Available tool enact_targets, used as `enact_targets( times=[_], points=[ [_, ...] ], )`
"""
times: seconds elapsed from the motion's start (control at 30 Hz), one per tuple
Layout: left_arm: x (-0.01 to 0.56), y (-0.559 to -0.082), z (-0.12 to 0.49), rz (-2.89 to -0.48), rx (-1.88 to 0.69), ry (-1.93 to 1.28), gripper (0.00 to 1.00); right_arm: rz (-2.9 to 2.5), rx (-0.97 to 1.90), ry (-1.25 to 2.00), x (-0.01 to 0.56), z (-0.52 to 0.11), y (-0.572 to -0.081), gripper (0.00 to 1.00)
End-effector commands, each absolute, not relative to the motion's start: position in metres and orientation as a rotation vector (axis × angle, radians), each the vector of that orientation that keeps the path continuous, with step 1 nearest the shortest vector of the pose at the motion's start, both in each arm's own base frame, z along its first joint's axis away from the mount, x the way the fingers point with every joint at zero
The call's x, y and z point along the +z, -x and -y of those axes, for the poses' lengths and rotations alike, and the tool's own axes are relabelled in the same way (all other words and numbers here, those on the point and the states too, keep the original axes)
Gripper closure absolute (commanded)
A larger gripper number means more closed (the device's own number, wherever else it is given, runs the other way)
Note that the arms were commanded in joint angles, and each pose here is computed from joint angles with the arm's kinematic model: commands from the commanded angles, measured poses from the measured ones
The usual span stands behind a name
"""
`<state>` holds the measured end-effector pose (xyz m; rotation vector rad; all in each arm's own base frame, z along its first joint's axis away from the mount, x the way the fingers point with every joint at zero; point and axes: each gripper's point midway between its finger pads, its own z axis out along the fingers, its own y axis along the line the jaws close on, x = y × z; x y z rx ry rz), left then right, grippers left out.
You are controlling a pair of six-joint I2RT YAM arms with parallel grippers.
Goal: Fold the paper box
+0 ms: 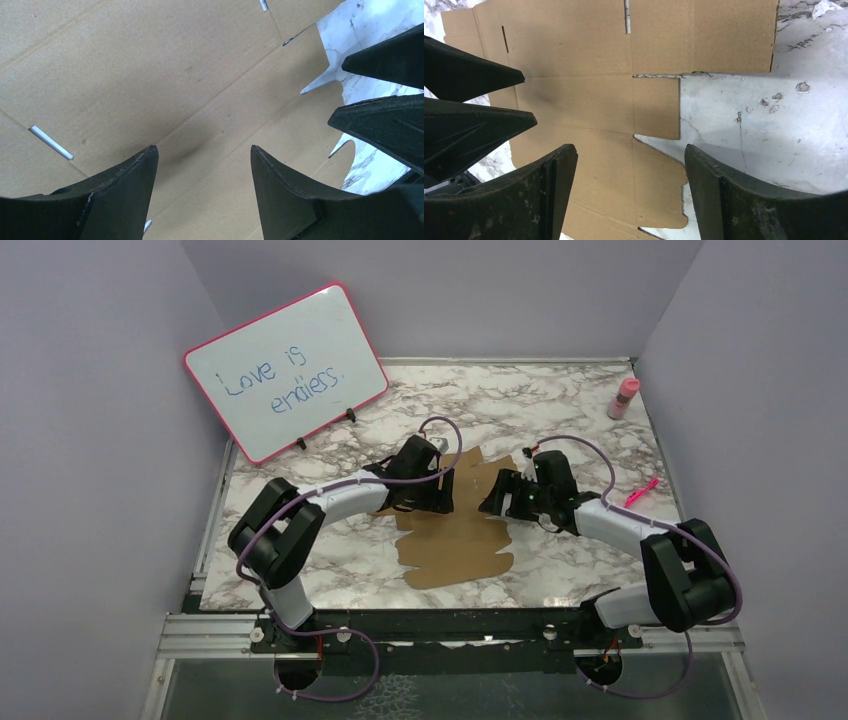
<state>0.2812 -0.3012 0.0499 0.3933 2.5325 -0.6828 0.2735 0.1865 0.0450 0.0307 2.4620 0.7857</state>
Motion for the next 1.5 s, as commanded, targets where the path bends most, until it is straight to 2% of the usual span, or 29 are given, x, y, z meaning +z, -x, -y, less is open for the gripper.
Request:
enact_targets(
  times=[0.0, 0.57, 1.47],
  points=[
    [0.037, -0.279, 0.294, -2.556, -0.621, -0.412, 0.31, -2.445, 0.795, -0.027, 0.042, -0.190, -0.277, 0.17],
    [0.016, -0.274, 0.291, -2.611, -0.592, -0.417, 0.31, -2.473, 0.866, 0.006, 0.031, -0.200, -0.275, 0.17],
    [0.002, -0.270, 0.292, -2.645, -0.605, -0.395, 0.31, -2.354, 1.194, 0.099, 0.096, -0.236, -0.267, 0.17]
  ],
)
